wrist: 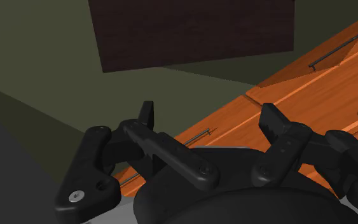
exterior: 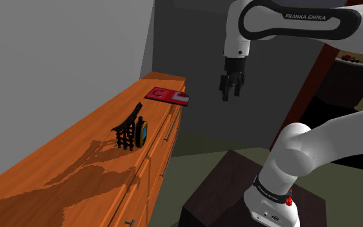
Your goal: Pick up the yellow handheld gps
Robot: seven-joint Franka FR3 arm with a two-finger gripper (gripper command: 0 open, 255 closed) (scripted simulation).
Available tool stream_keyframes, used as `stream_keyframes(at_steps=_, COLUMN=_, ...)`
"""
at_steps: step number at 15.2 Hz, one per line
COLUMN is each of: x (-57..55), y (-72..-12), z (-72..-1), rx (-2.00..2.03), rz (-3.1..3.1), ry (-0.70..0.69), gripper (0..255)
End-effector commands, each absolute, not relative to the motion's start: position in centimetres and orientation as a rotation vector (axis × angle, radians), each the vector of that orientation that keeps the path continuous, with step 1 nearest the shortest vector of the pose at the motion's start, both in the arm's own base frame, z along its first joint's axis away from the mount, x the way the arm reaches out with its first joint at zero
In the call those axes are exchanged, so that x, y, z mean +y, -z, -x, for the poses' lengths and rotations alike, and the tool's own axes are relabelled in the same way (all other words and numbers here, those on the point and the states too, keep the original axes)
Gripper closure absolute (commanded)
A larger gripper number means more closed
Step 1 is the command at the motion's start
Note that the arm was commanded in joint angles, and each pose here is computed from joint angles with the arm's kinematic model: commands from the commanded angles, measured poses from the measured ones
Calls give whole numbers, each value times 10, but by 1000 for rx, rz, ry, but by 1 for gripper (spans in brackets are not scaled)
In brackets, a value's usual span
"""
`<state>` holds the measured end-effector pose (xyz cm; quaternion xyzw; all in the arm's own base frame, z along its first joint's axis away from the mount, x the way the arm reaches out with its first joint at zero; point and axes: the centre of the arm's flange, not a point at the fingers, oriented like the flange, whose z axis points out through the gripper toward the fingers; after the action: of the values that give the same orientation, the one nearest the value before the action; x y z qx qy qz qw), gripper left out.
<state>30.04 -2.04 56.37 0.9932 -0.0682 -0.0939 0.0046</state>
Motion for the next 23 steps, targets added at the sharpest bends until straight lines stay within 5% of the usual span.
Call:
stream_keyframes(at_steps=1, x=-20, y=-564, z=-300, rx=-214, rz=-3111, ry=294, gripper=0)
stream_keyframes(at_steps=23, x=202, y=-499, z=-422, rx=485, rz=-2922, ry=-379, gripper=0)
